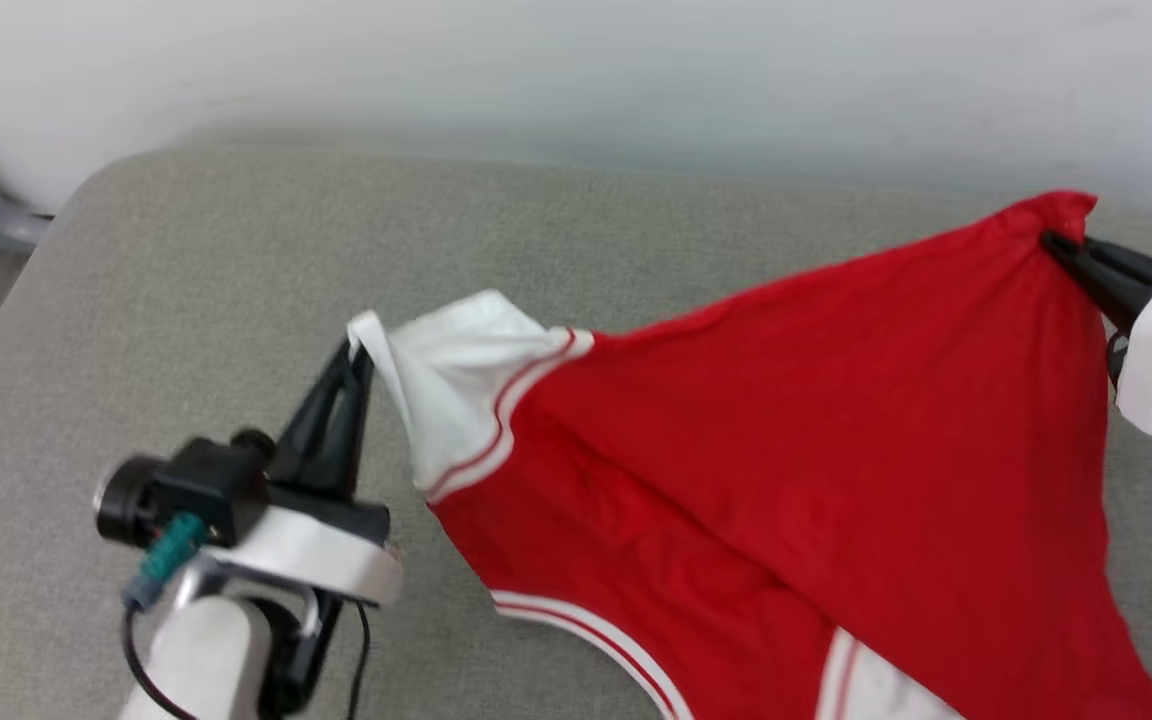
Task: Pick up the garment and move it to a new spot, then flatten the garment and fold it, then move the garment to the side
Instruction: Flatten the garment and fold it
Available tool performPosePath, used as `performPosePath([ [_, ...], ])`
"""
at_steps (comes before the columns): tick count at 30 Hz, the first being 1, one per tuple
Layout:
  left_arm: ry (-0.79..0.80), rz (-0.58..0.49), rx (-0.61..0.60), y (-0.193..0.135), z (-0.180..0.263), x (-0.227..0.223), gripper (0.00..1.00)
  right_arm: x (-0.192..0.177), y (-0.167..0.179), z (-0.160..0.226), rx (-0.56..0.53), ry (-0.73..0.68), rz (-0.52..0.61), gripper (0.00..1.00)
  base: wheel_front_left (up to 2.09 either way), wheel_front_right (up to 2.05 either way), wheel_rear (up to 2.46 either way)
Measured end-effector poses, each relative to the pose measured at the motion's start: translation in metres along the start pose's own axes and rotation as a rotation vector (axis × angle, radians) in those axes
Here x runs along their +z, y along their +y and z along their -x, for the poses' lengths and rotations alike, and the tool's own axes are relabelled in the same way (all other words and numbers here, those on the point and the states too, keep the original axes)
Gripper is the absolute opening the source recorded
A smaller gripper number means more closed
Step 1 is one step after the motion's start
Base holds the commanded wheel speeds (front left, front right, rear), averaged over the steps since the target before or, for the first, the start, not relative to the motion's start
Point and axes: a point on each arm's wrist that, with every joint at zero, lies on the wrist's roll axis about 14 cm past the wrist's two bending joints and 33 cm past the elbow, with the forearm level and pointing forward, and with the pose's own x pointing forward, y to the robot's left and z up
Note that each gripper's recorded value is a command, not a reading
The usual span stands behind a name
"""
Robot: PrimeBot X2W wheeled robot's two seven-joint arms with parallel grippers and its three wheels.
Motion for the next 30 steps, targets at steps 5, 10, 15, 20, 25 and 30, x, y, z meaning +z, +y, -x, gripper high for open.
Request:
performPosePath([
  [5,-0.167,-0.051,-0.072,-0.007,-0.029,0.067,0.0,0.044,-0.002,0.024,-0.031,-0.151,0.005,0.0,0.0,0.0,0.0],
  [10,-0.31,-0.107,-0.149,-0.02,-0.054,0.132,0.0,0.084,-0.01,0.049,-0.081,-0.28,0.021,0.0,0.0,0.0,0.0],
  [15,-0.406,-0.176,-0.209,-0.031,-0.075,0.184,0.0,0.128,-0.016,0.066,-0.118,-0.403,0.032,0.0,0.0,0.0,0.0],
  [20,-0.464,-0.215,-0.255,-0.041,-0.093,0.221,0.0,0.154,-0.018,0.075,-0.131,-0.46,0.055,0.0,0.0,0.0,0.0],
  [25,-0.48,-0.254,-0.278,-0.046,-0.118,0.24,0.0,0.175,-0.023,0.071,-0.142,-0.488,0.078,0.0,0.0,0.0,0.0],
  [30,-0.486,-0.264,-0.291,-0.048,-0.149,0.246,0.0,0.191,-0.035,0.057,-0.162,-0.507,0.093,0.0,0.0,0.0,0.0],
])
